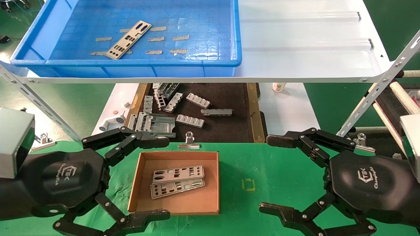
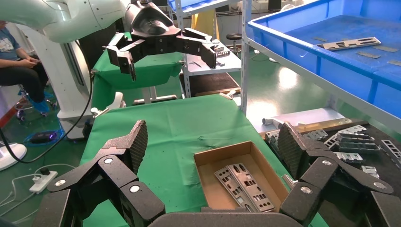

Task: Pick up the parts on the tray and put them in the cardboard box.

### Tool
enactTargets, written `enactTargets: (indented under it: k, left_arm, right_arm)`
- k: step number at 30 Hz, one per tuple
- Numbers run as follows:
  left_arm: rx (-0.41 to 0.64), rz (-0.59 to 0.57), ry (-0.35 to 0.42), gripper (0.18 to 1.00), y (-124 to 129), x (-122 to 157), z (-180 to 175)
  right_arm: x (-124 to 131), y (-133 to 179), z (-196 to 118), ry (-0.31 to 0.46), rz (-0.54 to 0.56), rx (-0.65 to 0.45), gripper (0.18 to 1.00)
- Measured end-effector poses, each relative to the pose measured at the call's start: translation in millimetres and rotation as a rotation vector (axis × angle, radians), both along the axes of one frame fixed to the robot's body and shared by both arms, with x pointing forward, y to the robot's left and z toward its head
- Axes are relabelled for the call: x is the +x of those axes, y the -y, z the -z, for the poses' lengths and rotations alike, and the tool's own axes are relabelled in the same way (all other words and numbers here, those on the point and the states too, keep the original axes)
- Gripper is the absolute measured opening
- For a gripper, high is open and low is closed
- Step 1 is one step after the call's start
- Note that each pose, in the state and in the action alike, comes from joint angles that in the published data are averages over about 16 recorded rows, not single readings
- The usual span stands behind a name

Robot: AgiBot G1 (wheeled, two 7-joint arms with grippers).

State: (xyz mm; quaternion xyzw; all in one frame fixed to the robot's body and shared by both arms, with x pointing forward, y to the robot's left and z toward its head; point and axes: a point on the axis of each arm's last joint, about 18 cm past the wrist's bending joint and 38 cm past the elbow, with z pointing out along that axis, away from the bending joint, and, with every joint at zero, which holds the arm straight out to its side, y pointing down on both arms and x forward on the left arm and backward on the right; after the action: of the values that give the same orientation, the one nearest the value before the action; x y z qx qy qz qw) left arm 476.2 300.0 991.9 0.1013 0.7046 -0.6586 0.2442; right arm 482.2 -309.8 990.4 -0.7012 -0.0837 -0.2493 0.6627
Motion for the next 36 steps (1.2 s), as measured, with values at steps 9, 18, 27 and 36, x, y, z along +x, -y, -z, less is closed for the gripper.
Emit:
enactTargets:
  k: [9, 18, 27, 36]
  left_arm:
    - [0.0, 0.0, 0.0, 1.001, 0.0, 0.0, 0.0]
    - [0.0, 0.0, 0.0, 1.001, 0.0, 0.0, 0.0]
    - [0.0, 0.0, 0.0, 1.001, 0.0, 0.0, 0.0]
    - [0.0, 0.0, 0.0, 1.001, 0.0, 0.0, 0.0]
  right_arm:
    - [0.0, 0.0, 0.0, 0.0, 0.0, 0.0, 1.001]
    - [0.0, 0.0, 0.0, 0.0, 0.0, 0.0, 1.001]
    - [0.0, 0.0, 0.0, 0.0, 0.0, 0.0, 1.001]
    - [0.0, 0.0, 0.0, 0.0, 0.0, 0.0, 1.001]
